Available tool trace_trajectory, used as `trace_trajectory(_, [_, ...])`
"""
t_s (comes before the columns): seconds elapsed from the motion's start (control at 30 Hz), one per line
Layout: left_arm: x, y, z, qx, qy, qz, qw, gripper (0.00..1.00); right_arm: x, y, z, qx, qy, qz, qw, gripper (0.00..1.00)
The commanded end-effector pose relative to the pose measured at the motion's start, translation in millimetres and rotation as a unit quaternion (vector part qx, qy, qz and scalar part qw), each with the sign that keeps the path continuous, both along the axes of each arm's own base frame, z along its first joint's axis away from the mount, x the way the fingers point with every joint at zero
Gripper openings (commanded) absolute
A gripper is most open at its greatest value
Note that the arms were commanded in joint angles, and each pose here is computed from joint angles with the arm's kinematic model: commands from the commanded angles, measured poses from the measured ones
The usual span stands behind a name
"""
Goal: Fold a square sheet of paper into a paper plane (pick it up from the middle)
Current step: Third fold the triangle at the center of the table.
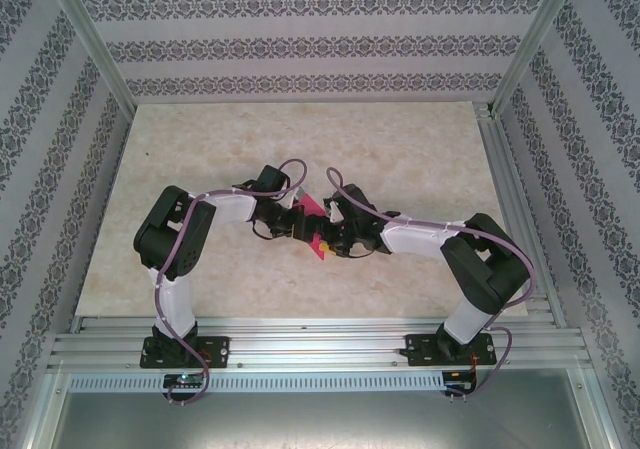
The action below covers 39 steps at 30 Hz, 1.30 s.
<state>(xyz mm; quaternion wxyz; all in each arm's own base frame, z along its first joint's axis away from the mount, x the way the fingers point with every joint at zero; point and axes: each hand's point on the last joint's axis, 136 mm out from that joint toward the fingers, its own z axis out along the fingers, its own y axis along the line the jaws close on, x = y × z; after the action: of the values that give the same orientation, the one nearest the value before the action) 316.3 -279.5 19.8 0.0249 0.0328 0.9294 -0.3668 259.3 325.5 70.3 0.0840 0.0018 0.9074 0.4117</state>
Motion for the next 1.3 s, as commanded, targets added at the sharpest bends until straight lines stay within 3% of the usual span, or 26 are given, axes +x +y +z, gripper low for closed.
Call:
trace_trajectory(0.0, [-7, 6, -8, 0.010, 0.014, 0.004, 1.000, 0.01, 23, -2, 17, 0.011, -0.031, -0.014, 0.999, 0.98])
trace_trajectory(0.2, [-5, 5, -7, 0.010, 0.013, 0.004, 1.000, 0.01, 26, 1, 16, 0.055, -0.019, -0.013, 0.998, 0.98])
trace_trajectory(0.53, [-5, 6, -10, 0.013, 0.018, 0.003, 1.000, 0.01, 30, -20, -34, 0.011, 0.020, -0.058, 0.998, 0.98])
trace_trajectory(0.7, [-5, 6, -10, 0.013, 0.019, 0.002, 1.000, 0.01, 30, -21, -25, 0.028, 0.011, -0.049, 0.998, 0.98])
trace_trajectory(0.97, [-5, 6, -14, 0.014, 0.024, 0.007, 1.000, 0.01, 46, -18, 28, 0.183, -0.031, -0.074, 0.980, 0.98])
trace_trajectory(1.27, [-6, 8, -13, 0.020, 0.022, 0.008, 1.000, 0.01, 56, -26, 21, 0.124, -0.032, -0.081, 0.988, 0.98])
